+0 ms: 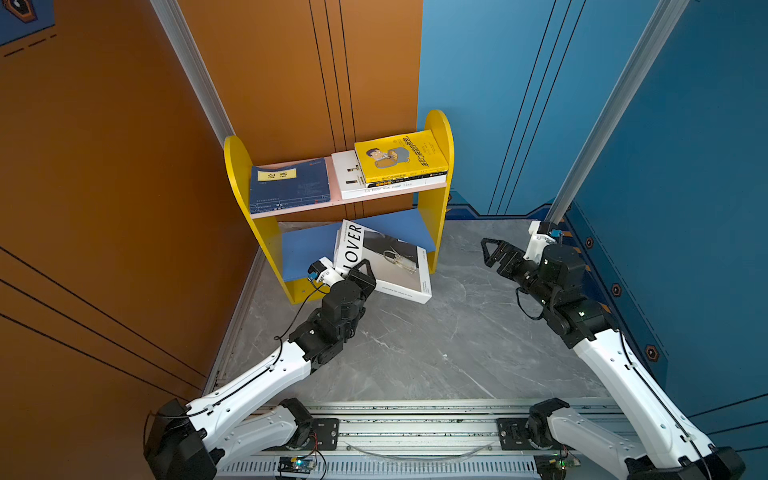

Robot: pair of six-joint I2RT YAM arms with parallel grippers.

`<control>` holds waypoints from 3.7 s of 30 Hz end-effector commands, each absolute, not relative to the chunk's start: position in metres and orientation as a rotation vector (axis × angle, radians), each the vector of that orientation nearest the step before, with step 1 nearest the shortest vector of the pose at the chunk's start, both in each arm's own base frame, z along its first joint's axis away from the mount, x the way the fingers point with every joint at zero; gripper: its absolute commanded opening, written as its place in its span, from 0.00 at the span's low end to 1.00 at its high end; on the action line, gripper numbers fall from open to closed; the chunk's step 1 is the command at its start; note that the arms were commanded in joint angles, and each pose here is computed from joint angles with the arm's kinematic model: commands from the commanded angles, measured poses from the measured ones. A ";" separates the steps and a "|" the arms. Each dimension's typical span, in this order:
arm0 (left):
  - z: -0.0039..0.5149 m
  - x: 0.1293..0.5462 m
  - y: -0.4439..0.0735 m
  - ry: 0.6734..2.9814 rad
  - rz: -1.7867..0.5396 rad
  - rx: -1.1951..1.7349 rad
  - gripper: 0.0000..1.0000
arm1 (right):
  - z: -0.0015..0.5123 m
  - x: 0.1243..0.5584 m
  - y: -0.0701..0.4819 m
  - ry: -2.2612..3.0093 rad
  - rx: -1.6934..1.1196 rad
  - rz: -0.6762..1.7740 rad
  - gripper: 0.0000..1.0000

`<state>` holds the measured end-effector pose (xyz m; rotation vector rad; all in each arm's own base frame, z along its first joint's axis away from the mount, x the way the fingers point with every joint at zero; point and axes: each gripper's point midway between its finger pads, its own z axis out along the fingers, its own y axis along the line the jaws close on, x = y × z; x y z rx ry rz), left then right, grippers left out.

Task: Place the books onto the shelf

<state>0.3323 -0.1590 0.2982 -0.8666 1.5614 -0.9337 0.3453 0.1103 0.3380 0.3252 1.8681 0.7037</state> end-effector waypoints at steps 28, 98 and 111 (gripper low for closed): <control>0.264 0.458 -0.186 1.217 -1.019 -1.076 0.36 | 0.277 0.426 0.142 1.951 0.385 0.821 1.00; 0.271 0.402 -0.143 1.961 -0.496 -0.651 0.98 | 0.233 0.445 0.182 2.074 0.297 0.839 1.00; 0.262 0.434 -0.109 2.008 -0.415 -0.368 0.98 | 0.224 0.465 0.195 2.137 0.298 0.827 1.00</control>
